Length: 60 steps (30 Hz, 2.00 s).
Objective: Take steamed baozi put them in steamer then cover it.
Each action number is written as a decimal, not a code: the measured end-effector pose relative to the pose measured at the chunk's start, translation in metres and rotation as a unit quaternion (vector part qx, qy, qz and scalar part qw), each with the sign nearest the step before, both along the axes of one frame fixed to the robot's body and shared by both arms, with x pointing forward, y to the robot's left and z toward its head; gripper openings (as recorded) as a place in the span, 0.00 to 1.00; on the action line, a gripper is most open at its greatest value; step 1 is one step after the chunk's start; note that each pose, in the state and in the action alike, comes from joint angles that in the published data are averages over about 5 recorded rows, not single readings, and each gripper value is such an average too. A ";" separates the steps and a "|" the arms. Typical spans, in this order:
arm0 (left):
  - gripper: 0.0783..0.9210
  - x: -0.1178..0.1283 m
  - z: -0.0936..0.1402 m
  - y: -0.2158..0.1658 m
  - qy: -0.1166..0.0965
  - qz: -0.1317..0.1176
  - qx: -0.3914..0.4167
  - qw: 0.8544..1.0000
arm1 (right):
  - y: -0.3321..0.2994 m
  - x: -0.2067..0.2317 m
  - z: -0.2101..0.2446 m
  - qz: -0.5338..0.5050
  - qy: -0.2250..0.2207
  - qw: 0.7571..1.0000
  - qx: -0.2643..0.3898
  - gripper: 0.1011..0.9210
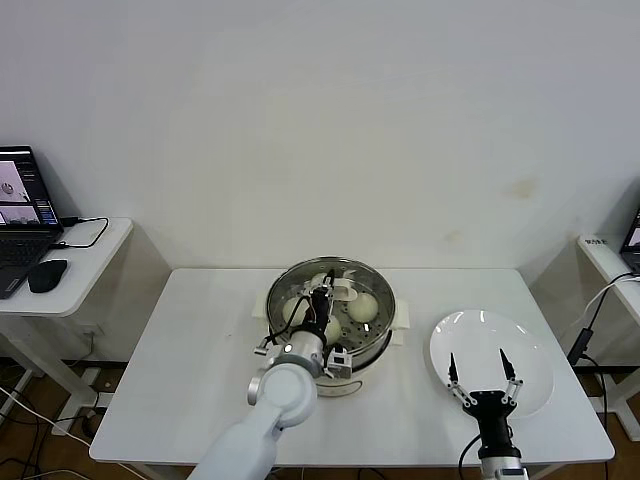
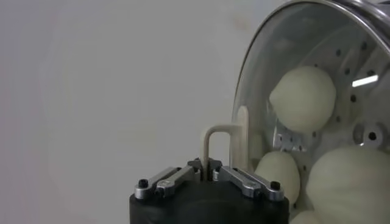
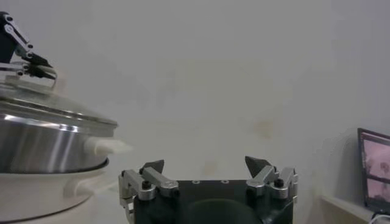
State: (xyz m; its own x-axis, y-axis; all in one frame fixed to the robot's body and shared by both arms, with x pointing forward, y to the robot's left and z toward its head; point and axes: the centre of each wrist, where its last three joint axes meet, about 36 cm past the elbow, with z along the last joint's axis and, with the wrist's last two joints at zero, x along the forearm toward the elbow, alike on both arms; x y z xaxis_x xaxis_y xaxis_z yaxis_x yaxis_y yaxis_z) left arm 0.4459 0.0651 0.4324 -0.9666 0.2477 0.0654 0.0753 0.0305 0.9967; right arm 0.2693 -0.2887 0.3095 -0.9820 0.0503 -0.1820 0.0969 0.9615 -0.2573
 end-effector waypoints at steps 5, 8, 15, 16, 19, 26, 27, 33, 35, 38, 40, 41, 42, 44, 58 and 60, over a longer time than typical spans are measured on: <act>0.07 0.000 -0.001 -0.001 -0.002 -0.001 0.000 1.000 | 0.000 0.000 0.000 0.001 0.000 1.000 0.000 0.88; 0.07 -0.002 -0.002 -0.002 -0.002 -0.003 -0.001 1.000 | 0.000 0.000 0.000 0.001 0.000 1.000 0.000 0.88; 0.21 -0.007 0.001 0.002 -0.005 -0.003 -0.008 1.000 | 0.001 0.000 -0.001 0.003 0.001 1.000 0.000 0.88; 0.24 -0.008 0.002 0.003 -0.006 -0.002 -0.009 1.000 | 0.001 0.000 -0.001 0.003 0.001 1.000 0.000 0.88; 0.35 -0.013 0.004 0.008 -0.010 -0.002 -0.013 1.000 | 0.001 -0.001 -0.001 0.004 0.001 1.000 -0.001 0.88; 0.58 -0.034 0.011 0.023 -0.017 -0.007 -0.031 0.999 | 0.000 -0.002 -0.001 0.006 0.002 1.000 -0.003 0.88; 0.62 -0.038 0.013 0.026 -0.018 -0.009 -0.035 0.999 | 0.000 -0.002 -0.001 0.006 0.002 1.000 -0.003 0.88; 0.82 -0.069 0.023 0.043 -0.013 -0.021 -0.074 0.997 | 0.000 -0.002 0.000 0.012 0.002 1.000 -0.003 0.88; 0.86 -0.082 0.026 0.050 -0.008 -0.025 -0.093 0.995 | 0.000 -0.003 0.000 0.014 0.002 1.000 -0.003 0.88; 0.88 -0.101 0.029 0.061 0.003 -0.028 -0.132 0.991 | -0.001 -0.003 0.002 0.017 0.001 1.000 -0.003 0.88; 0.88 -0.113 0.030 0.071 0.011 -0.028 -0.167 0.986 | -0.001 -0.003 0.003 0.019 0.000 1.000 -0.002 0.88; 0.88 -0.119 0.029 0.077 0.014 -0.027 -0.188 0.982 | -0.002 -0.003 0.004 0.020 0.000 1.000 -0.001 0.88; 0.88 -0.123 0.028 0.083 0.017 -0.025 -0.211 0.977 | -0.002 -0.002 0.005 0.021 0.000 1.000 0.000 0.88; 0.88 -0.131 0.025 0.096 0.024 -0.022 -0.264 0.964 | -0.002 -0.002 0.005 0.023 0.003 1.000 0.001 0.88; 0.88 -0.182 -0.016 0.171 0.052 0.067 -0.589 0.804 | -0.016 -0.017 0.007 0.048 0.046 0.998 0.008 0.88; 0.88 -0.189 -0.023 0.175 0.054 0.080 -0.610 0.787 | -0.016 -0.019 0.008 0.051 0.053 0.997 0.013 0.88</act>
